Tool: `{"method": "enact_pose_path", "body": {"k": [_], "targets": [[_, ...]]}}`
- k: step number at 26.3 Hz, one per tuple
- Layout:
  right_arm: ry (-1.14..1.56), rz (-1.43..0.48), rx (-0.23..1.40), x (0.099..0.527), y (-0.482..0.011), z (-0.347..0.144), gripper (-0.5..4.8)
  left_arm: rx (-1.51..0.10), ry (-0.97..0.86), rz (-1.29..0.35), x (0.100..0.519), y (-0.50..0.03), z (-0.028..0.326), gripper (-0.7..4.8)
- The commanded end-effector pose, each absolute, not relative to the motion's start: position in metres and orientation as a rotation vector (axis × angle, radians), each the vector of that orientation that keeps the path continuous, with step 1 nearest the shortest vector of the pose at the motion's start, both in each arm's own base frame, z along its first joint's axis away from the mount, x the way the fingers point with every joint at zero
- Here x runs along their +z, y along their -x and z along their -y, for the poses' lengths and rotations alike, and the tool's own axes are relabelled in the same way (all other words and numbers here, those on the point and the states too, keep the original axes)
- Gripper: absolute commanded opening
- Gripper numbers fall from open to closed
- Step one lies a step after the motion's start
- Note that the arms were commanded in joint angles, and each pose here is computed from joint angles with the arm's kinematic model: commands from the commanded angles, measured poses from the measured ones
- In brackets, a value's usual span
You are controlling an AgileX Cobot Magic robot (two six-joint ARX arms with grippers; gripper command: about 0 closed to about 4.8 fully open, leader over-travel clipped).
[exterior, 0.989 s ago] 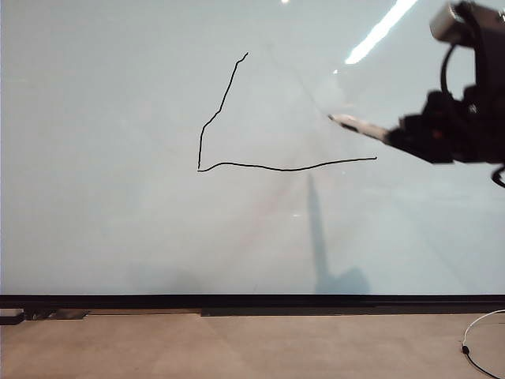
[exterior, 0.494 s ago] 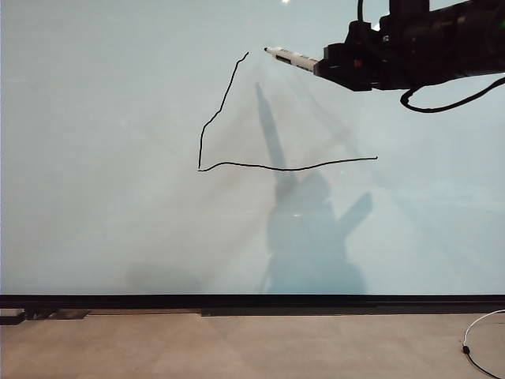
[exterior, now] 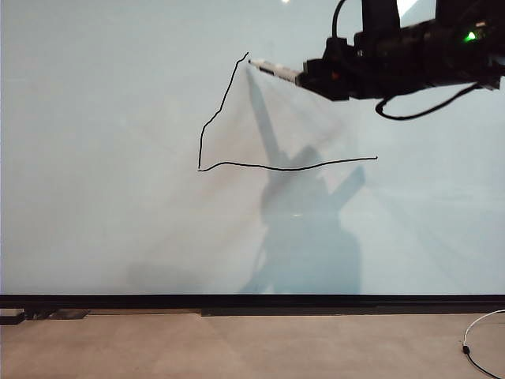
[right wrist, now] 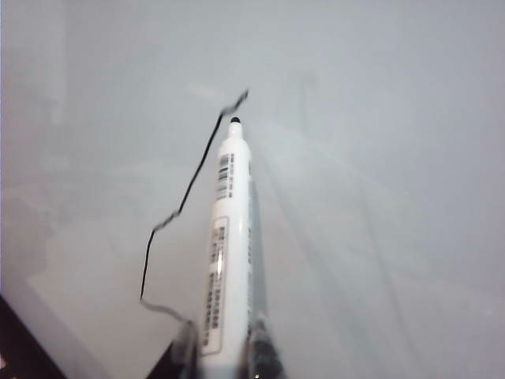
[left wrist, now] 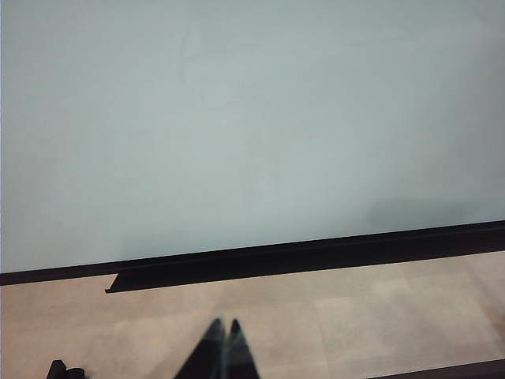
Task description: Pick up the pen on the shelf to the right of the whiteboard and draw a triangle.
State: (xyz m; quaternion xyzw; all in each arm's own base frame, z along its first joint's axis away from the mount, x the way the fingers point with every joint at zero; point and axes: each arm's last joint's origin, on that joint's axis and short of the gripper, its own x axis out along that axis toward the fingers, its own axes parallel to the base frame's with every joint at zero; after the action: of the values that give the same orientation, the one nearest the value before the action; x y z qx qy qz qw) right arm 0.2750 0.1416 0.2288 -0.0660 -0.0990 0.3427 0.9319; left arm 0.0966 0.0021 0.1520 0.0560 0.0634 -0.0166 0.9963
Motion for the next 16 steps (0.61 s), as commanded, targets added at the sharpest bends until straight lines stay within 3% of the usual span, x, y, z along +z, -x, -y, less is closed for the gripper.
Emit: {"method": "enact_pose_path", "body": {"k": [1, 16], "targets": [[0.134, 0.254, 0.714, 0.2383, -0.276, -0.1431, -0.05, -0.033, -0.113, -0.118, 0.1537, -0.0965, -0.002, -0.05], [0.155, 0.261, 0.666, 0.2405, -0.2793, -0.1428, -0.05, -0.033, -0.113, -0.118, 0.1537, -0.0965, -0.002, -0.05]]}}
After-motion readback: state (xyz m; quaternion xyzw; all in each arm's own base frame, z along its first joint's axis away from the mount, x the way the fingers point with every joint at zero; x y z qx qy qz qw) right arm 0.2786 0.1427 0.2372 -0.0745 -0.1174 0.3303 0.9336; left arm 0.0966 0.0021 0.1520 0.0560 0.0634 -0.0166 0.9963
